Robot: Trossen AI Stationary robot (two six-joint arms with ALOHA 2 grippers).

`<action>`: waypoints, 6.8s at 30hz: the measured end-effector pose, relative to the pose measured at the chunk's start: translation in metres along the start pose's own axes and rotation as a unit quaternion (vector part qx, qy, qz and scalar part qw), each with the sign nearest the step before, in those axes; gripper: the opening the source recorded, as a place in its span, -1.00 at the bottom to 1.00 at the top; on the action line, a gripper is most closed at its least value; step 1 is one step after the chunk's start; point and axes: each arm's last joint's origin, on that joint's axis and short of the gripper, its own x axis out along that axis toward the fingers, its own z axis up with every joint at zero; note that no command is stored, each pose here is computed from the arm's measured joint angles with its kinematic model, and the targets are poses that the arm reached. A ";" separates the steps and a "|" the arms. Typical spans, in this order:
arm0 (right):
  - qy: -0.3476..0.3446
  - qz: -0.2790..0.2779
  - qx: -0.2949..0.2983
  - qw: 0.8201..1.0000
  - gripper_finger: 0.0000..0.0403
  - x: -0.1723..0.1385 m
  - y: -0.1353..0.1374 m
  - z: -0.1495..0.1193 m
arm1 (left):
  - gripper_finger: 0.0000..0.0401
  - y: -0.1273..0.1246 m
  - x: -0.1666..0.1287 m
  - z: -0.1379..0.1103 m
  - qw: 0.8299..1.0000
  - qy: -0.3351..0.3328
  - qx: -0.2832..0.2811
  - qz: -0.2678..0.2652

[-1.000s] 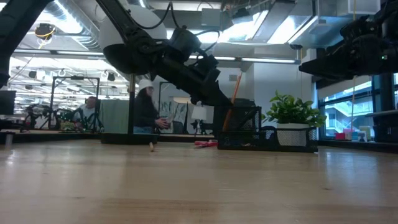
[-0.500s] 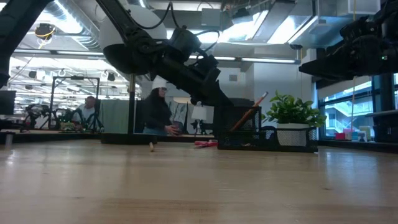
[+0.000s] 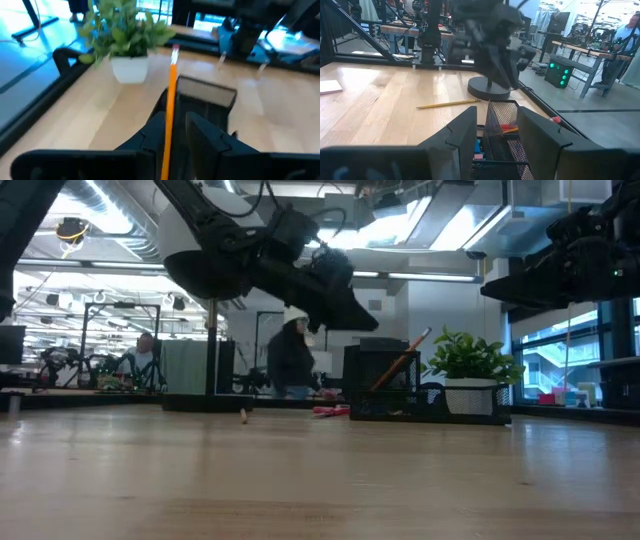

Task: Pick and place office supplies into organizer
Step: Put the yellow pencil into the black desk organizer

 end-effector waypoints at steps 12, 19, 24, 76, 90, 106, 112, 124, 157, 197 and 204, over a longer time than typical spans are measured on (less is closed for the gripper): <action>0.000 0.000 0.000 1.000 -0.28 0.000 0.000 0.000 | -0.37 -0.038 -0.037 0.038 0.995 -0.011 -0.056 -0.081; 0.000 0.000 -0.002 1.000 -0.28 0.000 0.000 0.000 | -0.33 -0.082 -0.056 0.036 0.988 0.058 -0.061 -0.129; 0.000 0.000 -0.002 1.000 -0.28 0.000 0.000 0.000 | -0.36 -0.121 -0.064 0.028 0.967 0.109 -0.082 -0.217; 0.003 0.001 -0.004 1.000 -0.28 0.000 0.000 -0.001 | -0.57 -0.092 -0.082 -0.023 0.866 0.274 -0.356 0.219; 0.002 0.001 -0.002 1.000 -0.28 0.000 0.000 0.000 | -0.46 -0.093 -0.082 -0.023 0.873 0.299 -0.339 0.185; 0.002 0.001 -0.002 1.000 -0.28 0.000 0.000 0.000 | -0.26 -0.094 -0.083 -0.023 0.876 0.302 -0.329 0.179; 0.002 0.001 -0.002 1.000 -0.28 0.000 0.000 0.000 | -0.27 -0.094 -0.083 -0.023 0.879 0.300 -0.323 0.182; 0.002 0.001 -0.003 1.000 -0.28 0.000 0.000 0.000 | -0.25 -0.091 -0.094 -0.034 0.816 0.342 -0.392 0.252; 0.007 0.001 -0.018 1.000 -0.28 0.000 0.000 -0.001 | -0.29 -0.077 -0.051 -0.088 0.731 0.396 -0.455 0.320; 0.007 0.001 -0.017 1.000 -0.28 0.000 0.000 -0.001 | -0.89 -0.078 -0.060 -0.082 0.751 0.426 -0.419 0.281; 0.007 0.002 -0.017 1.000 -0.28 0.000 0.000 -0.001 | -0.89 -0.084 -0.070 -0.064 0.767 0.435 -0.419 0.217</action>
